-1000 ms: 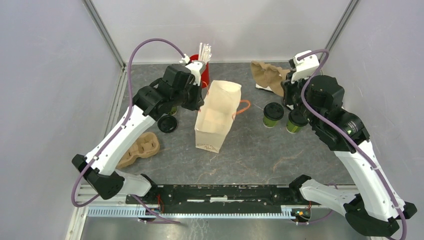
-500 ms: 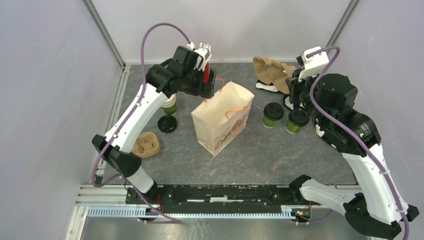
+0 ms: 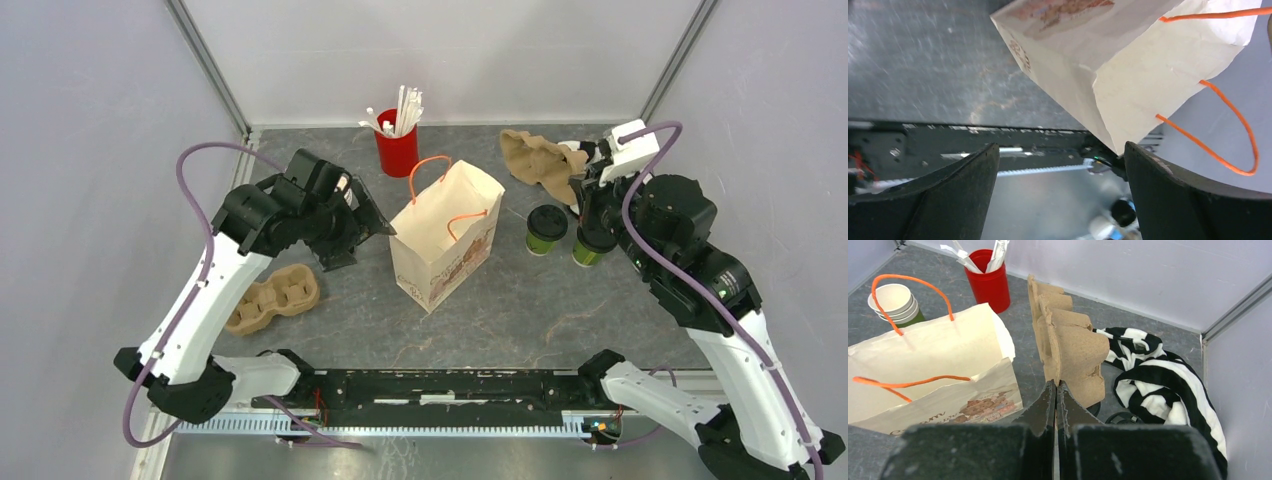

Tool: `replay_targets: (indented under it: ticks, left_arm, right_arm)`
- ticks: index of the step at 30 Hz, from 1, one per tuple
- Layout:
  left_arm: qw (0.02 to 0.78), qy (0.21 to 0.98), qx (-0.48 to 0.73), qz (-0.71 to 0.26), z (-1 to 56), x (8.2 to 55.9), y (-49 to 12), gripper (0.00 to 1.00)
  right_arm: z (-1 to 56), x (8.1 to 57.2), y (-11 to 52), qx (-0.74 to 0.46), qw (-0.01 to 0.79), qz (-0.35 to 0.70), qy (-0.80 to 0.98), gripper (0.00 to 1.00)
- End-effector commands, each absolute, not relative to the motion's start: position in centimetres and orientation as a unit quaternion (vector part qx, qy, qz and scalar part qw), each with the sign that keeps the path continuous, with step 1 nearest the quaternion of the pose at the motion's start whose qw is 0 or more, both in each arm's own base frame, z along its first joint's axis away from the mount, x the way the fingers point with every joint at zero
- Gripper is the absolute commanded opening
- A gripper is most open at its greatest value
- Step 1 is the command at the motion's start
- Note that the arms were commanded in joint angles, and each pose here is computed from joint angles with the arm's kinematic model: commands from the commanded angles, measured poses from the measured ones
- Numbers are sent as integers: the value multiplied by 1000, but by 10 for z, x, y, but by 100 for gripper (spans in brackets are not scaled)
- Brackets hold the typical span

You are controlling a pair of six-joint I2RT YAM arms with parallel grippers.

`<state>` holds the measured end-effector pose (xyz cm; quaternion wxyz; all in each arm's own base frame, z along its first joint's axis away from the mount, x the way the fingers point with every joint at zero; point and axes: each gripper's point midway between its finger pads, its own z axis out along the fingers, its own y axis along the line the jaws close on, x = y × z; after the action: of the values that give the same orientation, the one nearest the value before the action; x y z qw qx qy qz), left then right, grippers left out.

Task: Pack the takeout coffee

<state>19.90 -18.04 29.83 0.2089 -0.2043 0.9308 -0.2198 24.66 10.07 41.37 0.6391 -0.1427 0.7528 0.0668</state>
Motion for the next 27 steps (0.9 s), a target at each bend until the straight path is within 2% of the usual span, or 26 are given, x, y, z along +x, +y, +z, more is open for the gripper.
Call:
replay_targets:
  ticks: [1,11,12,14,18,20,24,27]
  left_arm:
    - [133,904,-325,-245,288,203,-207,100]
    - [75,901,-388,-181,269,208,-236,100]
    - [69,901,-394,-169,265,208,-237,97]
    - [66,899,-401,-163,262,209,-241,83]
    - [60,901,-403,-151,254,211,-248,61]
    - [66,905,-393,-151,255,215,-252,53]
    - [104,909,-378,-142,257,227,-246,27]
    - [138,919,-344,-136,262,238,-243,15]
  right_arm:
    - [434,243,102,-136,668,85,726,0]
    - [444,236,93,-129,681,76,716,0]
    - [447,236,90,-125,684,74,715,0]
    - [451,234,87,-120,687,71,713,0]
    - [451,234,84,-133,679,55,720,0]
    - [453,232,89,-152,670,58,724,0]
    - [459,226,96,-183,647,69,737,0]
    - [464,222,98,-188,635,78,745,0]
